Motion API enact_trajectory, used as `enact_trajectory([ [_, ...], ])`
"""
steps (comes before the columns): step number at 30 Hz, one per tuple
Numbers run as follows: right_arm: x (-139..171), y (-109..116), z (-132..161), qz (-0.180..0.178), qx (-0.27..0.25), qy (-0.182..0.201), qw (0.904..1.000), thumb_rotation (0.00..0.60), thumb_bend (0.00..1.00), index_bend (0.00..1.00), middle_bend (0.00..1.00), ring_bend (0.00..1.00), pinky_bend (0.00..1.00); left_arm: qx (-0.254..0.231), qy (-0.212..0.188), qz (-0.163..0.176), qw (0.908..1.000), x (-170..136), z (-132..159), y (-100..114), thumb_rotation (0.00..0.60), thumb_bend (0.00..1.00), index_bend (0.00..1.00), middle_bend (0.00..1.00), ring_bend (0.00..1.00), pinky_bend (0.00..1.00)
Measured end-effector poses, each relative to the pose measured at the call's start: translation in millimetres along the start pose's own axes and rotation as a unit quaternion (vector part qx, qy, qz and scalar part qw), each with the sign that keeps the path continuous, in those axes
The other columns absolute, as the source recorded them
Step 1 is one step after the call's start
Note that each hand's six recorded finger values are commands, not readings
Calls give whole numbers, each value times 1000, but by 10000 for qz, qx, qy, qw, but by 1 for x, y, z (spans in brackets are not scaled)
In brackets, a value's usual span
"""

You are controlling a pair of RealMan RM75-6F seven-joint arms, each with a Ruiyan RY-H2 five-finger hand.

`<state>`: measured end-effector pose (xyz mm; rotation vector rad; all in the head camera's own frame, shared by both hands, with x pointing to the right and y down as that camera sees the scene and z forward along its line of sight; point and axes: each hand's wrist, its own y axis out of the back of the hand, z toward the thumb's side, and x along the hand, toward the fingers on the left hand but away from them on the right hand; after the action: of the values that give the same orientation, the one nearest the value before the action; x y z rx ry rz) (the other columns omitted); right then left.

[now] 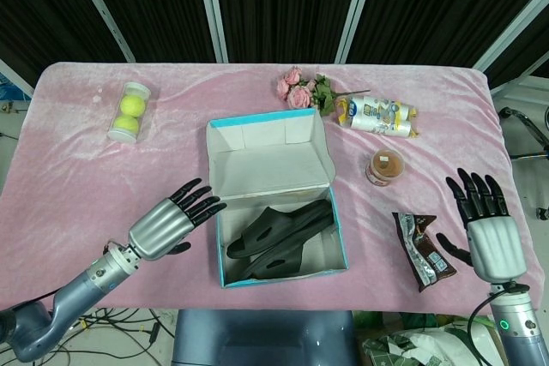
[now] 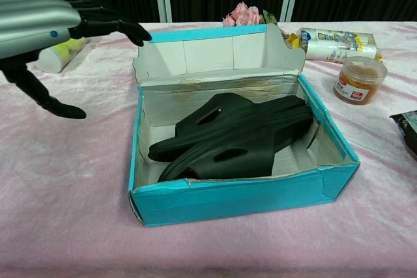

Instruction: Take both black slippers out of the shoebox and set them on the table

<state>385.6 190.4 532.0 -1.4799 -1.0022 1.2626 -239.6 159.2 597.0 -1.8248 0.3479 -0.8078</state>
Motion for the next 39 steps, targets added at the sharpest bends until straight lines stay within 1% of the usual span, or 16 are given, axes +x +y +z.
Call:
enact_trajectory([
  [3, 8, 1, -6, -19, -2, -124, 9999, 600, 87, 0, 0, 0, 52, -47, -126, -87, 9999, 19, 7, -2, 600, 52, 67, 150, 82, 78],
  [7, 14, 2, -12, -35, -4, -223, 9997, 600, 86, 0, 0, 0, 53, -204, -304, -174, 9992, 47, 22, -5, 600, 53, 68, 152, 82, 78],
  [12, 18, 2, -17, -40, -21, -312, 9995, 600, 86, 0, 0, 0, 53, -448, -417, -241, 9978, 71, 37, -9, 600, 79, 74, 159, 82, 78],
  [16, 21, 0, -23, -18, -39, -417, 9991, 600, 87, 0, 0, 0, 52, -612, -499, -365, 9962, 88, 46, -17, 600, 98, 81, 170, 81, 78],
  [21, 23, 2, -26, -48, -40, -478, 9988, 600, 87, 0, 0, 0, 53, -705, -554, -482, 9948, 102, 51, -25, 600, 122, 84, 170, 82, 77],
  [25, 25, 2, -30, -40, -47, -554, 9984, 600, 86, 0, 0, 0, 53, -868, -583, -598, 9927, 113, 55, -29, 600, 140, 84, 167, 82, 77],
  [33, 29, 2, -33, -19, -36, -645, 9979, 600, 87, 0, 0, 0, 53, -1316, -692, -784, 9858, 136, 62, -28, 600, 205, 76, 157, 78, 62],
  [36, 30, 3, -35, -10, -35, -676, 9977, 600, 87, 0, 0, 0, 52, -1375, -740, -941, 9832, 142, 64, -29, 600, 254, 48, 143, 69, 50],
  [39, 32, 3, -36, -8, -48, -698, 9975, 600, 86, 0, 0, 0, 52, -1441, -770, -1170, 9796, 149, 67, -31, 600, 294, 14, 125, 51, 36],
])
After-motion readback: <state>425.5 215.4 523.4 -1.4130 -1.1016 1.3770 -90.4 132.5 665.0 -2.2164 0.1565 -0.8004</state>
